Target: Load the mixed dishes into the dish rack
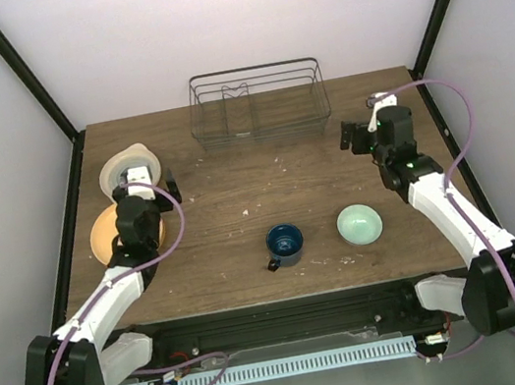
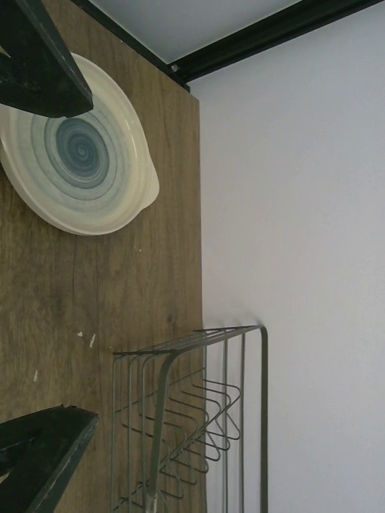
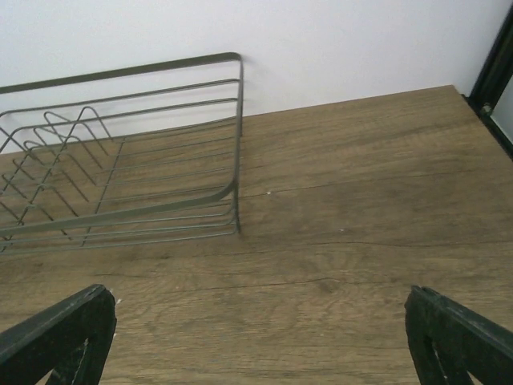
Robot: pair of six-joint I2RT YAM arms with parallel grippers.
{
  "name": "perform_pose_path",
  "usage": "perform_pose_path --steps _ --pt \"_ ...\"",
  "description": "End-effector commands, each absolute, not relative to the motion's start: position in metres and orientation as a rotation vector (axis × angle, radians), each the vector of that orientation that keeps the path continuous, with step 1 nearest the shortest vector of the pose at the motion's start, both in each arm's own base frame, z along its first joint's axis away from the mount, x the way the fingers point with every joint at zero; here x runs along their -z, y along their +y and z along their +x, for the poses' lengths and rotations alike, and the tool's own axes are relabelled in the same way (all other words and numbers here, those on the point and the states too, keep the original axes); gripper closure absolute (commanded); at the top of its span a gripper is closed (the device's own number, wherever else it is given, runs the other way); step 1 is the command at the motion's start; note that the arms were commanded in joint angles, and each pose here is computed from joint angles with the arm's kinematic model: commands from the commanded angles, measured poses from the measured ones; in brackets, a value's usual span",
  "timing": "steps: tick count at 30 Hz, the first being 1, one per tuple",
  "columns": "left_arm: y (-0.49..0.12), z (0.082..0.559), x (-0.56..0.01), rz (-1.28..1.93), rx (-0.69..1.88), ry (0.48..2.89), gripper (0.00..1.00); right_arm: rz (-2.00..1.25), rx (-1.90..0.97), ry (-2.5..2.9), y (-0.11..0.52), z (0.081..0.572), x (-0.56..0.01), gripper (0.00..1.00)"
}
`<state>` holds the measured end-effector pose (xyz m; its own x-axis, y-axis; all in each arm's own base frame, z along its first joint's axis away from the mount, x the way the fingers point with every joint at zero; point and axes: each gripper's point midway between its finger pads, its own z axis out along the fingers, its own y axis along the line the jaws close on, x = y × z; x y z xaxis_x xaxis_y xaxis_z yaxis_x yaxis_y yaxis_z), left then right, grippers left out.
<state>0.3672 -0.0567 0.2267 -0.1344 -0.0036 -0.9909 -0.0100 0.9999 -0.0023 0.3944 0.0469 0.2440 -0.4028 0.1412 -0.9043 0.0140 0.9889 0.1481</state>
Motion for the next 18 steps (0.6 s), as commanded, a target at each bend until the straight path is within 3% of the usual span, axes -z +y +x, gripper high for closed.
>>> perform_pose_path --steps 1,10,18 --pt "-0.054 0.361 -0.248 -0.074 0.04 1.665 0.0 0.087 -0.126 2.034 0.075 0.401 -0.255 0.0" --pt "-0.073 0.347 -0.248 0.111 0.067 1.704 0.0 -0.073 -0.225 2.09 0.169 0.447 -0.293 0.0" --pt "-0.066 0.349 -0.239 0.081 0.03 1.808 0.0 -0.111 -0.241 2.203 0.227 0.522 -0.273 0.0"
